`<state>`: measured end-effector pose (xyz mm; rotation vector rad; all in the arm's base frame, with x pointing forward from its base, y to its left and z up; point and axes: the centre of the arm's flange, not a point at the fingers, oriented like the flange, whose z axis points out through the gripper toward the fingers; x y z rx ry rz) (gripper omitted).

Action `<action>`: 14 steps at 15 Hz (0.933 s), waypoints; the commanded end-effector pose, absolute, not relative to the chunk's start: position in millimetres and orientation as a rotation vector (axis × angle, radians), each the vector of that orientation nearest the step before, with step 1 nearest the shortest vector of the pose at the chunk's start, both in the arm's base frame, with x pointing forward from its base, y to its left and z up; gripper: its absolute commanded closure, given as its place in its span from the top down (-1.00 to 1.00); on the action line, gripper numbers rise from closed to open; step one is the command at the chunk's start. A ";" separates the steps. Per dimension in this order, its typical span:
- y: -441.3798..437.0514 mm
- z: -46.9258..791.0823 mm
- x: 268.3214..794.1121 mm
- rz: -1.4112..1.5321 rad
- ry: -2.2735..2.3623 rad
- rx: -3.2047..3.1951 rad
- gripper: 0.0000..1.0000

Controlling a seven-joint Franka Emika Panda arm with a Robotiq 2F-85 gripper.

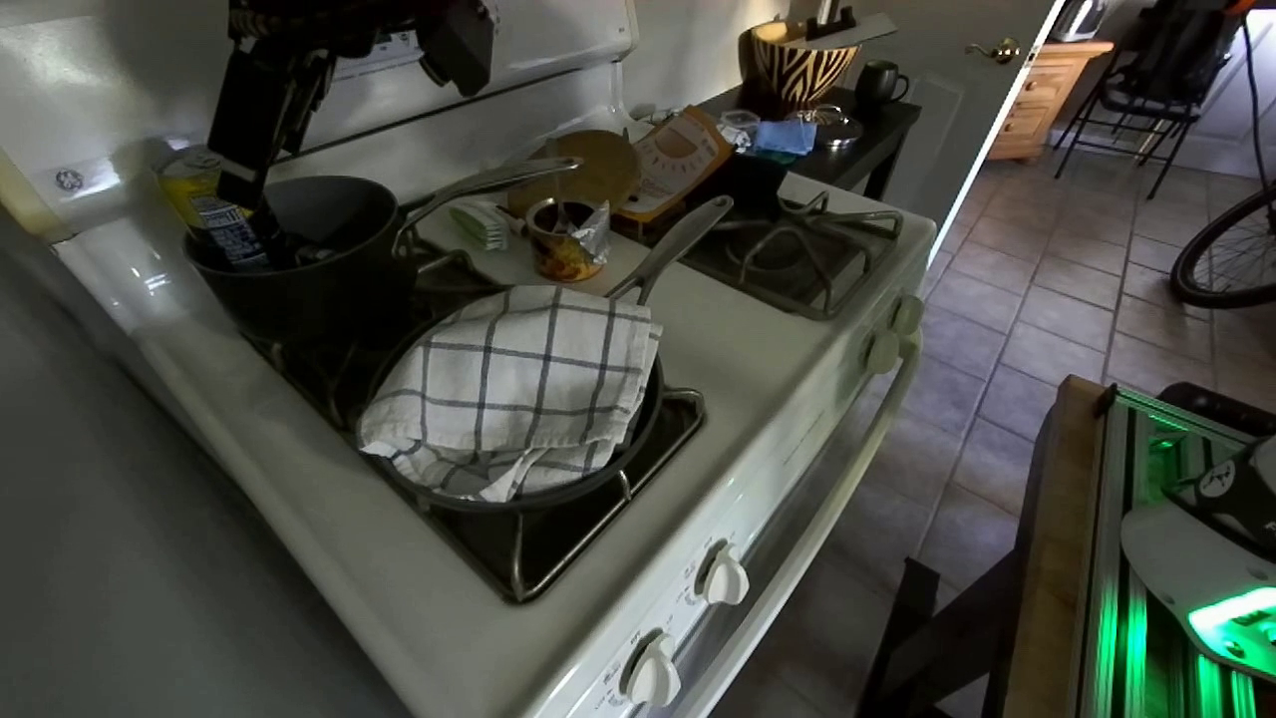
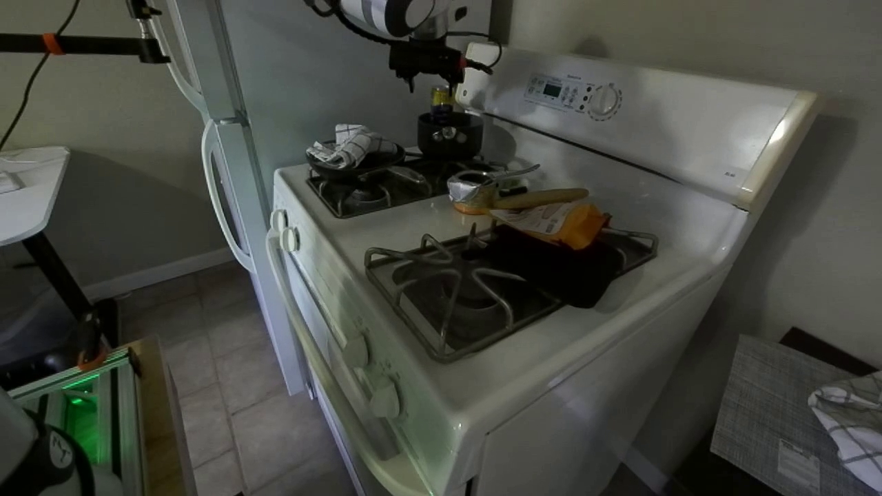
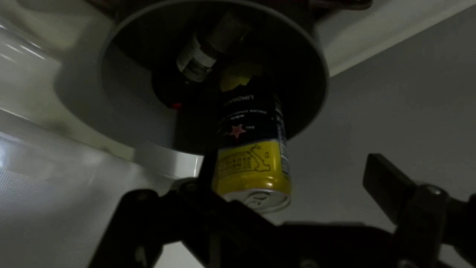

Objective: Remove the can from the pot

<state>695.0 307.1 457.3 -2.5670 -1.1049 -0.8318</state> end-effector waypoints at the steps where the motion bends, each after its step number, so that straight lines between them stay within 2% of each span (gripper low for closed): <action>1: 318.4 455.5 714.7 -0.919 -1.134 -2.546 1.00; 12: 324.8 443.6 741.3 -0.966 -1.156 -2.535 1.00; 13: 324.7 442.2 743.1 -0.965 -1.154 -2.534 0.50; 14: 324.7 441.4 744.8 -0.965 -1.158 -2.532 0.48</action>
